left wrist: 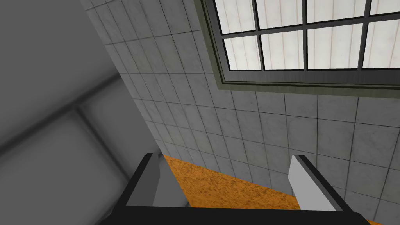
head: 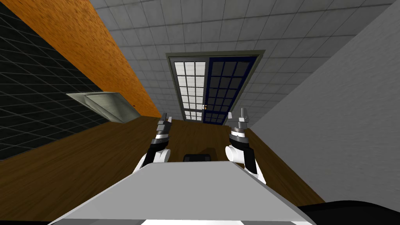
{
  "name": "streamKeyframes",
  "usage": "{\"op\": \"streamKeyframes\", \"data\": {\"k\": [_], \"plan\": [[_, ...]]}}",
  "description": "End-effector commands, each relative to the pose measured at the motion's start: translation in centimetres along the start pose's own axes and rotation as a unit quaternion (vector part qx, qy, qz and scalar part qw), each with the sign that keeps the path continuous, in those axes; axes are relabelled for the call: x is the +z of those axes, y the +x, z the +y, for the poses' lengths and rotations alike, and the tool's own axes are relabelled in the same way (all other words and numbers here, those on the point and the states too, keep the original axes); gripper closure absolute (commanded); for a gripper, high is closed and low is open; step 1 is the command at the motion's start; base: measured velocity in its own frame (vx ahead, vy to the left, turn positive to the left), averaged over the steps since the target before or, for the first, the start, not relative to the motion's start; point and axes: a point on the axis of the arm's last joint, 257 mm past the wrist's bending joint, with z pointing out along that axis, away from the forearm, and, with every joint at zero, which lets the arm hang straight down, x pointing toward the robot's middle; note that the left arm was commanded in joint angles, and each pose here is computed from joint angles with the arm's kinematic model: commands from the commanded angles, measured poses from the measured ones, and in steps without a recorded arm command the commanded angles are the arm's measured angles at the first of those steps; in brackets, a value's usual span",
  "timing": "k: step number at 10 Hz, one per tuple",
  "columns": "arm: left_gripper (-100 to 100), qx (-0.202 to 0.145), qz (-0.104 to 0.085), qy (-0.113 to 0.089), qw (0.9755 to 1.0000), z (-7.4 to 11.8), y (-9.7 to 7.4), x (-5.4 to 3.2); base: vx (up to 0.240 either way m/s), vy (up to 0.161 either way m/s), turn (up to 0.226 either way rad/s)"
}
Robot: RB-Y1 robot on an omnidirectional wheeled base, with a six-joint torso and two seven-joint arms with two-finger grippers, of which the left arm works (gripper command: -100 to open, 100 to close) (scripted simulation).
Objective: Pull the door open
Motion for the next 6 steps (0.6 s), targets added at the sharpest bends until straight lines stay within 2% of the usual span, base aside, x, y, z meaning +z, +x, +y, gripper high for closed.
{"op": "streamKeyframes", "data": {"k": [1, 6], "plan": [[-100, 0.020, 0.009, -0.006, 0.9997, 1.0, 0.4, -0.19, 0.127, -0.041, 0.004], [-100, 0.074, 0.030, -0.022, 0.9966, 3.9, 1.3, -0.77, 0.143, -0.083, 0.002]]}}
